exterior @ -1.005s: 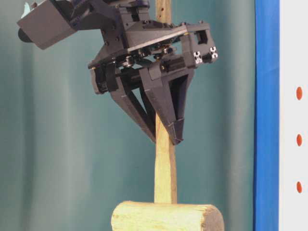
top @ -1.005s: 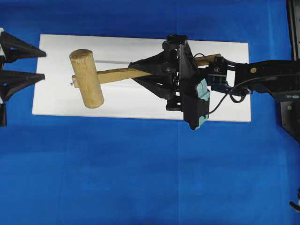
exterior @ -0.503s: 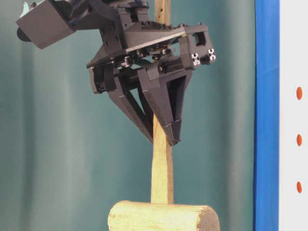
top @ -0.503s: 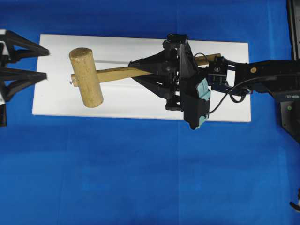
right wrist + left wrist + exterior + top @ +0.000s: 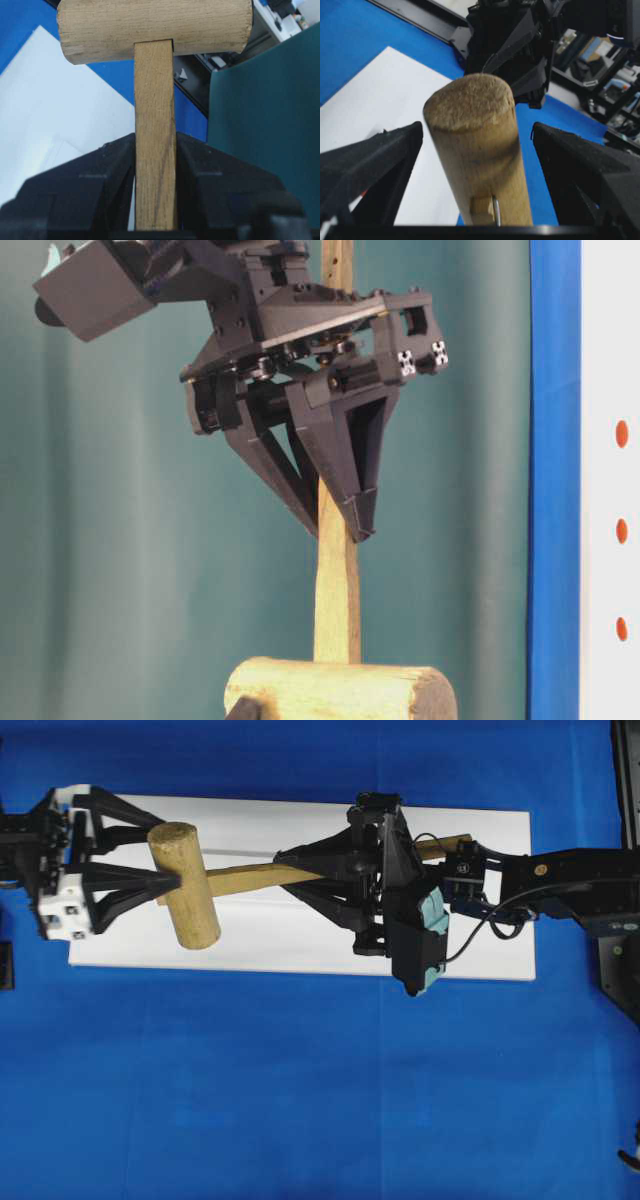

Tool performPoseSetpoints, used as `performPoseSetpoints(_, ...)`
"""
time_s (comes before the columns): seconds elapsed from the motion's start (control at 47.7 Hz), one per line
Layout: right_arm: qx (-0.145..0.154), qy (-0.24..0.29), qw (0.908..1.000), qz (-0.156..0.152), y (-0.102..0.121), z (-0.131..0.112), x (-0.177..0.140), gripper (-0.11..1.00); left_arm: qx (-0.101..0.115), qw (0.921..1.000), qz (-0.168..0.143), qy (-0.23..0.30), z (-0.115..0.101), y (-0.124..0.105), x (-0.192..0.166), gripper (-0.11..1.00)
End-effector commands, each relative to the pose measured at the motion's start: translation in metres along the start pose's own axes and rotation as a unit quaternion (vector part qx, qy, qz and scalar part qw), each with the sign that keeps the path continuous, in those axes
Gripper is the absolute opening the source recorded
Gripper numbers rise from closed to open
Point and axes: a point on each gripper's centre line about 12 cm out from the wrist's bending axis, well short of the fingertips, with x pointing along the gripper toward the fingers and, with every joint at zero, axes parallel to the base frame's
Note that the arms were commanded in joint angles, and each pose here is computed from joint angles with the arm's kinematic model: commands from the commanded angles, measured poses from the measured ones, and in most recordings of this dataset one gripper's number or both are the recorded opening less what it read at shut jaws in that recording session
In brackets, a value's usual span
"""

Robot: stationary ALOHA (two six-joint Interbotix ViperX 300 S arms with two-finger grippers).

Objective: Hit the mark with a hammer.
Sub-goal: 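Close the left gripper around the cylindrical mallet head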

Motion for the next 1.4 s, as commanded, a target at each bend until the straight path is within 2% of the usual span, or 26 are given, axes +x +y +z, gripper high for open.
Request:
performPoseSetpoints(0.0,0.006,-0.027,0.9993,-0.025,-0.016,0.018,-0.003,0.10,-0.005,0.9999,-0.007,-0.013,0.010,-0.005,0.009,0.94)
performPoseSetpoints(0.335,0.006,-0.028,0.9993,-0.026,-0.016,0.019,-0.003,0.10,-0.032,0.9995,-0.003,-0.005,0.008,-0.004,0.014,0.90)
performPoseSetpoints(0.398,0.006,-0.029,0.9992,-0.026,-0.017,0.019,-0.003,0.10,-0.040,0.9992,-0.001,0.002,0.006,-0.004,0.014,0.82)
performPoseSetpoints(0.524,0.006,-0.028,0.9993,-0.026,-0.017,0.019,-0.003,0.10,-0.049,0.9986,0.007,0.020,0.002,-0.003,0.014,0.51)
performPoseSetpoints(0.545,0.006,-0.028,0.9993,-0.025,-0.017,0.019,-0.003,0.10,-0.049,0.9985,0.007,0.021,0.001,-0.003,0.014,0.49)
performPoseSetpoints(0.733,0.008,-0.020,0.9997,-0.015,-0.015,0.018,-0.002,0.10,-0.049,0.9985,0.006,0.023,0.001,-0.004,0.015,0.50)
performPoseSetpoints(0.984,0.025,-0.001,0.9997,-0.003,-0.013,0.015,-0.001,0.11,-0.049,0.9986,0.004,0.019,0.004,-0.005,0.014,0.50)
performPoseSetpoints(1.047,0.033,0.006,0.9994,0.002,-0.012,0.013,-0.001,0.21,-0.049,0.9986,0.004,0.018,0.004,-0.005,0.014,0.50)
performPoseSetpoints(1.194,0.057,0.024,0.9981,0.008,-0.010,0.010,-0.001,0.65,-0.046,0.9987,0.005,0.020,0.003,-0.005,0.014,0.50)
performPoseSetpoints(1.278,0.069,0.031,0.9971,0.011,-0.010,0.009,-0.002,0.86,-0.037,0.9991,0.005,0.023,0.002,-0.005,0.013,0.50)
performPoseSetpoints(1.341,0.079,0.033,0.9962,0.013,-0.010,0.010,-0.003,0.95,-0.023,0.9995,0.005,0.023,0.002,-0.005,0.013,0.50)
performPoseSetpoints(1.382,0.088,0.033,0.9955,0.013,-0.011,0.012,-0.005,0.94,-0.004,0.9997,0.005,0.025,0.002,-0.005,0.013,0.50)
